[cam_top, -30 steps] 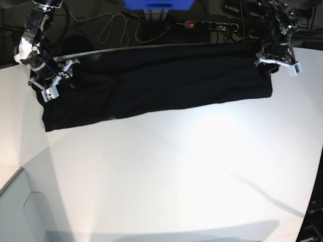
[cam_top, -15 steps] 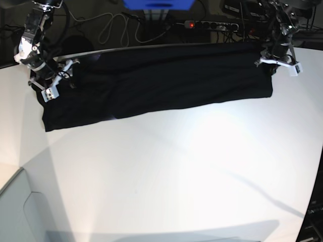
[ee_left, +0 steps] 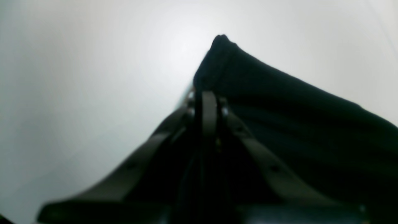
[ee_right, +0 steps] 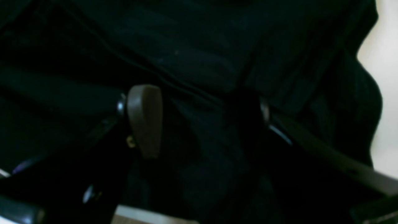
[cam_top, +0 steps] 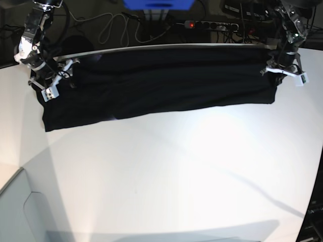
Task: Fold the T-shirt properly
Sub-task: 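Hold the strip ends with both grippers, adjusting the left grip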
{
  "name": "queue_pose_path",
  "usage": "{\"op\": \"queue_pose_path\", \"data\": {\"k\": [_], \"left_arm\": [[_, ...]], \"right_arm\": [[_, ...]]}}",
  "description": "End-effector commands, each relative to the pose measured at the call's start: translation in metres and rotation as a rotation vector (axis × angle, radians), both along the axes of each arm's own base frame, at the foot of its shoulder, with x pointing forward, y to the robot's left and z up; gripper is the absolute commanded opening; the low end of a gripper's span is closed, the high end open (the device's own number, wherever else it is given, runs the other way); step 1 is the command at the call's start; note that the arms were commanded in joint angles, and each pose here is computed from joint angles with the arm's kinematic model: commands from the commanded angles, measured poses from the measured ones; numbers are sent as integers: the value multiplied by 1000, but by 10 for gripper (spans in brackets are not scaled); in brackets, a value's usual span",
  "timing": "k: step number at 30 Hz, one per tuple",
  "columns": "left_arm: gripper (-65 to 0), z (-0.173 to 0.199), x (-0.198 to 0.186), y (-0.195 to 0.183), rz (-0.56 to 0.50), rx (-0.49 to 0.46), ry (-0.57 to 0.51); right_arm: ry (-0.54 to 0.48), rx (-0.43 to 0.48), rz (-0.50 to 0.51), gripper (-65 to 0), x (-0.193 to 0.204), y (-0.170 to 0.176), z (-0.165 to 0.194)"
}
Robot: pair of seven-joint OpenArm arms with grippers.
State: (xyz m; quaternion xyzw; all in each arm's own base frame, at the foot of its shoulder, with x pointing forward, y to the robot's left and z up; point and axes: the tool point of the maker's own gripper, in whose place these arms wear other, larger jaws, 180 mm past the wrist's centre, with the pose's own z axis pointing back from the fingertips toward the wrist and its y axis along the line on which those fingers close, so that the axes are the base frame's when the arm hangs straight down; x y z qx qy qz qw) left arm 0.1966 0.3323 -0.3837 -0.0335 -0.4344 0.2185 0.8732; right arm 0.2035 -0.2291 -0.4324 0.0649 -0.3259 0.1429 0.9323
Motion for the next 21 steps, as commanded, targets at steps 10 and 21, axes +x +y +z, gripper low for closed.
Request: {"op": "queue_pose_path", "data": {"k": [10,21], "left_arm": [[-645,5,1,5,1,8,9],[-351,21,4,2,-20,25,-8]], "right_arm": [[110,-57,25,-282,-22,-7,-15],[110,-57,25,-282,-22,-7,-15]]}}
